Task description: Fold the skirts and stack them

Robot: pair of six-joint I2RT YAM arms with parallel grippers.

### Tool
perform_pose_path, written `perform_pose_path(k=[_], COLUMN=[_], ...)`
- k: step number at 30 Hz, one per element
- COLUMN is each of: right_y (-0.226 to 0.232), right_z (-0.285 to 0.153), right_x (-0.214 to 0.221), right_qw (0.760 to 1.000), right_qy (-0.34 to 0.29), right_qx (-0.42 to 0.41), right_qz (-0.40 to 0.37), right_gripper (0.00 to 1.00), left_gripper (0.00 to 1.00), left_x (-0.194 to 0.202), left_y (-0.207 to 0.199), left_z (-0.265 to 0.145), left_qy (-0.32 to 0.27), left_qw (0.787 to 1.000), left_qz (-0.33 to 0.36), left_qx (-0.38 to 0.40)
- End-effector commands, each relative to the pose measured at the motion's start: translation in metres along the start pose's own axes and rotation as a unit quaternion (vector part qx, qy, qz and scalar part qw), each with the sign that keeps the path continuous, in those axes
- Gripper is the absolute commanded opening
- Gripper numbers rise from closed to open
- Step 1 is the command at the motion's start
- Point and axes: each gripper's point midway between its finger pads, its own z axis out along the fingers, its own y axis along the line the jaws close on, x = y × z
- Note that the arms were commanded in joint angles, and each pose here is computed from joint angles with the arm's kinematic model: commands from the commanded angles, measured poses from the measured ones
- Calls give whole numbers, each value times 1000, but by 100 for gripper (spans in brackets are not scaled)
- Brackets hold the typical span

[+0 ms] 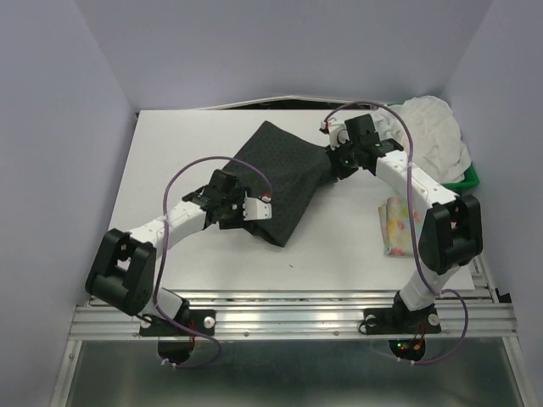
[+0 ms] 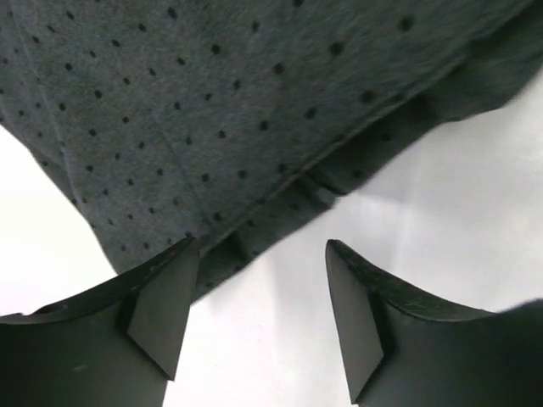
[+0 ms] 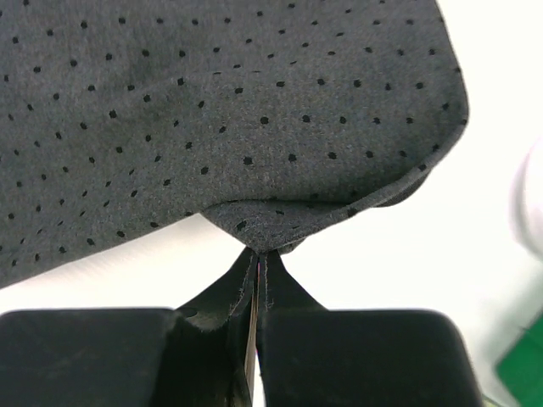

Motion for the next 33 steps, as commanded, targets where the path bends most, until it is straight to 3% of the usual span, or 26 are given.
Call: perform_pose_path(k=[1,2,3,5,6,8,11,16,18,19,20,21,23,27,28,31,33], right_y=[-27,-38,-51,-75,-97,-126,-164,-182,-190,-191,-194,-186,-175,-148,-137,-90,-45], right_z=[-27,-32,-32,-36,-44,-39,-33,-9,8,-1,0,15,7,-20,-45,-53,-68], right_x=[-36,-43,-43,-47,-55,-55,-62,-91,-105,-132,-137,-128,-132,-115,-122,-91,-80], right_qw=[995,993,993,990,987,983,979,976,977,973,973,979,982,988,987,996,996], right_qy=[-38,-43,-41,-41,-49,-43,-47,-81,-91,-118,-119,-93,-85,-76,-94,-69,-65], right_qx=[62,76,89,116,138,165,191,197,190,198,198,181,166,136,132,39,-30], right_qz=[-63,-73,-72,-76,-70,-69,-60,-50,-30,-31,-26,-15,-16,1,2,26,49], right_gripper=[1,1,1,1,1,1,1,1,25,53,64,73,87,91,91,83,70], left_gripper=[64,57,41,28,13,2,0,0,11,17,29,59,67,70,72,72,72], left_x=[-1,5,16,28,33,43,53,44,31,27,22,16,13,4,2,-2,7], left_y=[44,45,48,49,48,48,27,2,-1,-3,-5,-8,-7,2,4,7,3], left_z=[13,16,19,18,15,8,-7,-32,-35,-35,-34,-32,-31,-38,-40,-47,-46], left_qy=[15,28,51,64,67,73,81,61,44,39,33,32,39,25,20,9,21], left_qw=[995,994,992,992,992,991,992,994,992,991,990,987,981,975,974,972,972], left_qz=[49,51,49,42,31,17,6,-44,-90,-109,-124,-151,-184,-213,-218,-225,-226], left_qx=[-85,-89,-101,-103,-105,-109,-95,-74,-69,-65,-57,-49,-44,-54,-60,-66,-53])
